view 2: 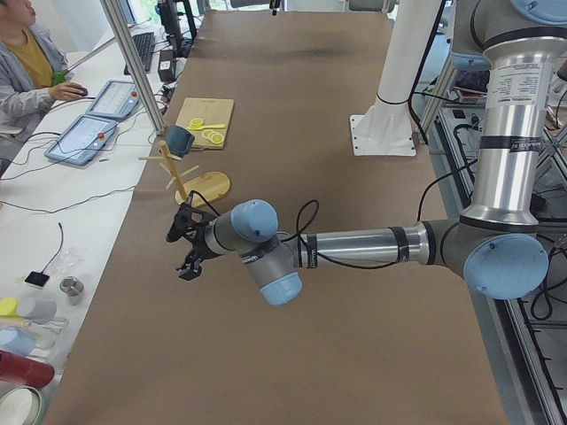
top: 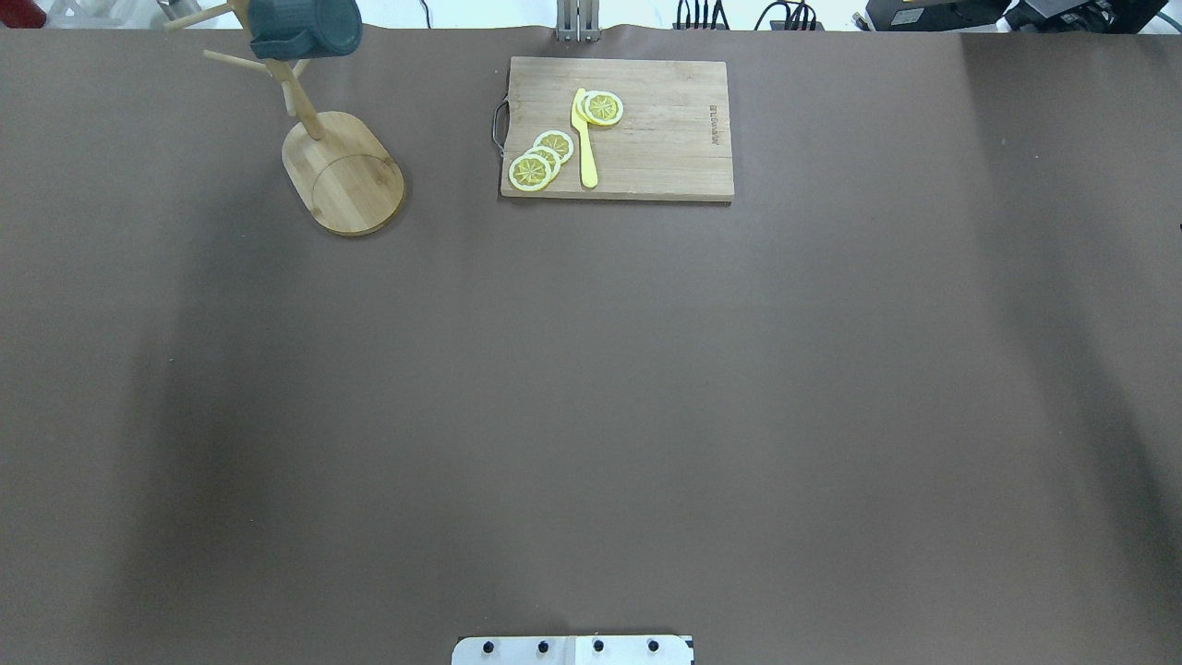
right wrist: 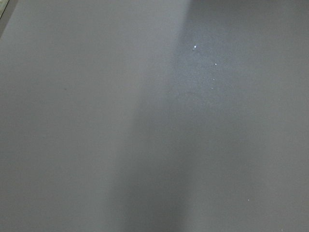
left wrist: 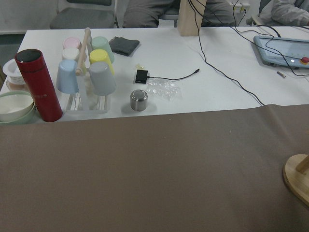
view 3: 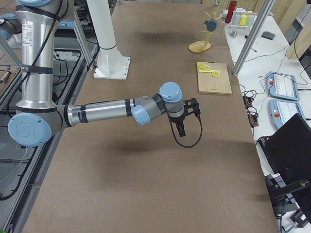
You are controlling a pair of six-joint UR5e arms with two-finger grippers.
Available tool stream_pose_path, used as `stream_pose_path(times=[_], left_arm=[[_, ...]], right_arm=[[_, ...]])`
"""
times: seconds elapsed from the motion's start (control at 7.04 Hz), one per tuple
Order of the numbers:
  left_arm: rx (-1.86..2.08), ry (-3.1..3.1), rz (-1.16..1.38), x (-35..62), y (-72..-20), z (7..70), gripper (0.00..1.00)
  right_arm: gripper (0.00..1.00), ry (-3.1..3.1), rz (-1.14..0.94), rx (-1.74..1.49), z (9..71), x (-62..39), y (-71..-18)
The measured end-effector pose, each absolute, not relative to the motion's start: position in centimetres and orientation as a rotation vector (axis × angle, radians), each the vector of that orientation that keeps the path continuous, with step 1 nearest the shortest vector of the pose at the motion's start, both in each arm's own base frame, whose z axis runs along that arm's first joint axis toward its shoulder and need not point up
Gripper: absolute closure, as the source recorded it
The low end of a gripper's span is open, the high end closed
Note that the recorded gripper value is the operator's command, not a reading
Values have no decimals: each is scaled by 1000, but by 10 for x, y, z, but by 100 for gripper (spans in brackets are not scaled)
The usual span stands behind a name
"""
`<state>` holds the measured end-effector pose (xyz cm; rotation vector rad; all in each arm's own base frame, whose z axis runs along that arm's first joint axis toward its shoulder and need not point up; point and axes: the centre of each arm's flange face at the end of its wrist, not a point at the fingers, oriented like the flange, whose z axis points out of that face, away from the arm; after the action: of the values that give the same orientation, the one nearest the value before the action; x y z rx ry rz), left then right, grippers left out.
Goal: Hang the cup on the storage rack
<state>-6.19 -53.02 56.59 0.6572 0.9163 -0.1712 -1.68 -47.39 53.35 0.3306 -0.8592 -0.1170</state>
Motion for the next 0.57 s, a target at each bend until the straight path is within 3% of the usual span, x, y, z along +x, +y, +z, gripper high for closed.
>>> stream_pose_path(times=[0.57], left_arm=[[419, 1014, -87, -44, -524, 557, 3]], right_arm=[[0, -855, -119, 322, 539, -16, -474]])
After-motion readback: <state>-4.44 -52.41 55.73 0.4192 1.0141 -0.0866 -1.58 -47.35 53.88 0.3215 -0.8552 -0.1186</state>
